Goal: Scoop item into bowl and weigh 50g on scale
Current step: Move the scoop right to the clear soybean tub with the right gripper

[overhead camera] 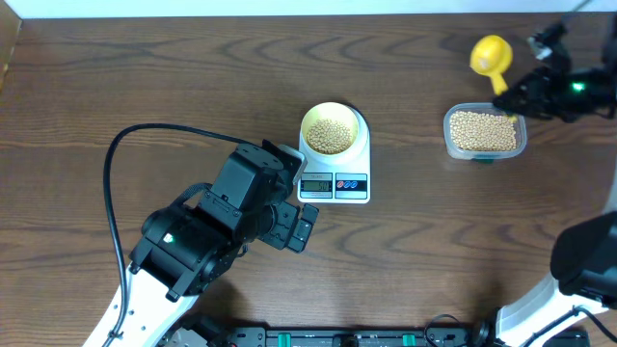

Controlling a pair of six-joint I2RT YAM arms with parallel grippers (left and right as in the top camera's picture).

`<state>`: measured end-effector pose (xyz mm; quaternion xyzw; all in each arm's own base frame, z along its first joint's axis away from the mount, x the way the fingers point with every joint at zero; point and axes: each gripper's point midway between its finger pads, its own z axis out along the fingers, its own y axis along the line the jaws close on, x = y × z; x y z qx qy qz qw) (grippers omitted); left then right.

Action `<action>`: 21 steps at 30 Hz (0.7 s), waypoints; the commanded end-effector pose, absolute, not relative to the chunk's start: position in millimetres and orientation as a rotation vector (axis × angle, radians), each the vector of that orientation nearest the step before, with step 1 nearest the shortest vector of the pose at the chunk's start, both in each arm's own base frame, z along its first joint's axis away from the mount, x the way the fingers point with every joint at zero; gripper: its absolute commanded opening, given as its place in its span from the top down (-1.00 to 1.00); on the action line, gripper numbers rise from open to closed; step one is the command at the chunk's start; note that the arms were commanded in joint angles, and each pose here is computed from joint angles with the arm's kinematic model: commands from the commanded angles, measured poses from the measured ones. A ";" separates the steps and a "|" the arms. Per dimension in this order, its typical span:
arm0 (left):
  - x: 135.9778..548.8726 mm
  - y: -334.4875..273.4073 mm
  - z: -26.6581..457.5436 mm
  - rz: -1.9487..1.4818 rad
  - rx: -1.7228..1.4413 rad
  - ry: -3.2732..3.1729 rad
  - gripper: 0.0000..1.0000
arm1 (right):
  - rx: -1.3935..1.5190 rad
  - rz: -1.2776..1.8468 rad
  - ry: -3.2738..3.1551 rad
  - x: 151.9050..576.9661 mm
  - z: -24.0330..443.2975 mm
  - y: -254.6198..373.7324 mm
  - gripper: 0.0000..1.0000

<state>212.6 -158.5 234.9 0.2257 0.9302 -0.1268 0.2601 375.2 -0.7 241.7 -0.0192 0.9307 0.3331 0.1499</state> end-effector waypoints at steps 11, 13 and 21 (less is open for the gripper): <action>213.8 -158.0 239.1 -0.346 0.598 2.513 -1.00 | -0.061 0.824 2.830 346.5 209.3 -28.3 0.97; 213.9 -158.0 239.1 -0.346 0.598 2.513 -1.00 | -0.041 0.839 2.850 344.1 198.7 -27.6 0.97; 213.9 -158.0 239.1 -0.346 0.598 2.513 -1.00 | 0.070 0.746 2.944 341.5 155.0 -36.3 0.97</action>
